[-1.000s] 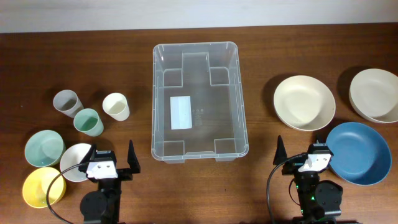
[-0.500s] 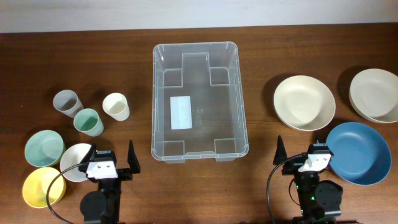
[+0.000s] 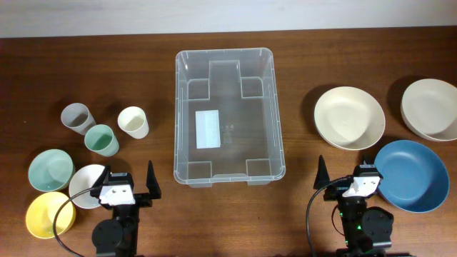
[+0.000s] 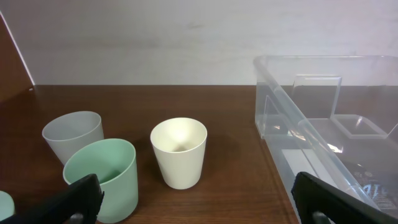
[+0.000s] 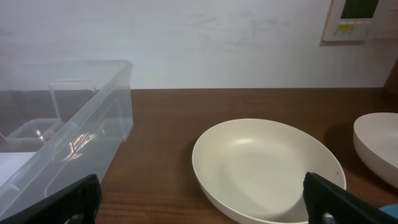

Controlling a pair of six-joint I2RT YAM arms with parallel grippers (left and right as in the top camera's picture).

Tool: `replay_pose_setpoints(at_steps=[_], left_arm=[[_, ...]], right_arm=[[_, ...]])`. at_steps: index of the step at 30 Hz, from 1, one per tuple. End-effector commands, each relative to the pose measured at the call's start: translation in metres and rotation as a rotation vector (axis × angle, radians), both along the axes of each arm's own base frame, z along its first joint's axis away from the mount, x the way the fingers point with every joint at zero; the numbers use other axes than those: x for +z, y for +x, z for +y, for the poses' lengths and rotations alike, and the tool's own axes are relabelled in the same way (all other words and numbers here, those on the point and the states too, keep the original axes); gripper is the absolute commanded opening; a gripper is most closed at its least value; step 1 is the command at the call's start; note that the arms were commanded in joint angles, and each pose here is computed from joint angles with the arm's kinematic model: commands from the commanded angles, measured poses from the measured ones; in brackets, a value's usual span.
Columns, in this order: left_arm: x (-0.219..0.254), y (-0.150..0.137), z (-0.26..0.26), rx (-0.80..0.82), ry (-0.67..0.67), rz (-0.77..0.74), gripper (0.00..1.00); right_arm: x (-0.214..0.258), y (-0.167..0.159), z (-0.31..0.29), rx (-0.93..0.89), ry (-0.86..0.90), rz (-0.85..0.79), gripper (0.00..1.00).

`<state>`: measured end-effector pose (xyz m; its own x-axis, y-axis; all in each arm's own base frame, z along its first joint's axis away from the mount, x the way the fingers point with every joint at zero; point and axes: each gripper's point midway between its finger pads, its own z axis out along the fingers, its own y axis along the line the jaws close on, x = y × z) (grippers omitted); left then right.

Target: Pack container

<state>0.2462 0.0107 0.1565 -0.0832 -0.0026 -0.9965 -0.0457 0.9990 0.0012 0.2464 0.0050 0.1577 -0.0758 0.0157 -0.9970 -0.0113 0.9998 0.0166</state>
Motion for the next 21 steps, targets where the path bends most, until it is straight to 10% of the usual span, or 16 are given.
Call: replay_pose_setpoints(at_steps=[1, 21], left_arm=[[0.001, 0.0, -0.001, -0.003, 0.016, -0.009, 0.99], [0.081, 0.01, 0.011, 0.07, -0.076, 0.016, 1.0]], right_arm=[[-0.004, 0.0, 0.004, 0.019, -0.005, 0.011, 0.99], [0.055, -0.005, -0.011, -0.081, 0.114, 0.061, 0.99]])
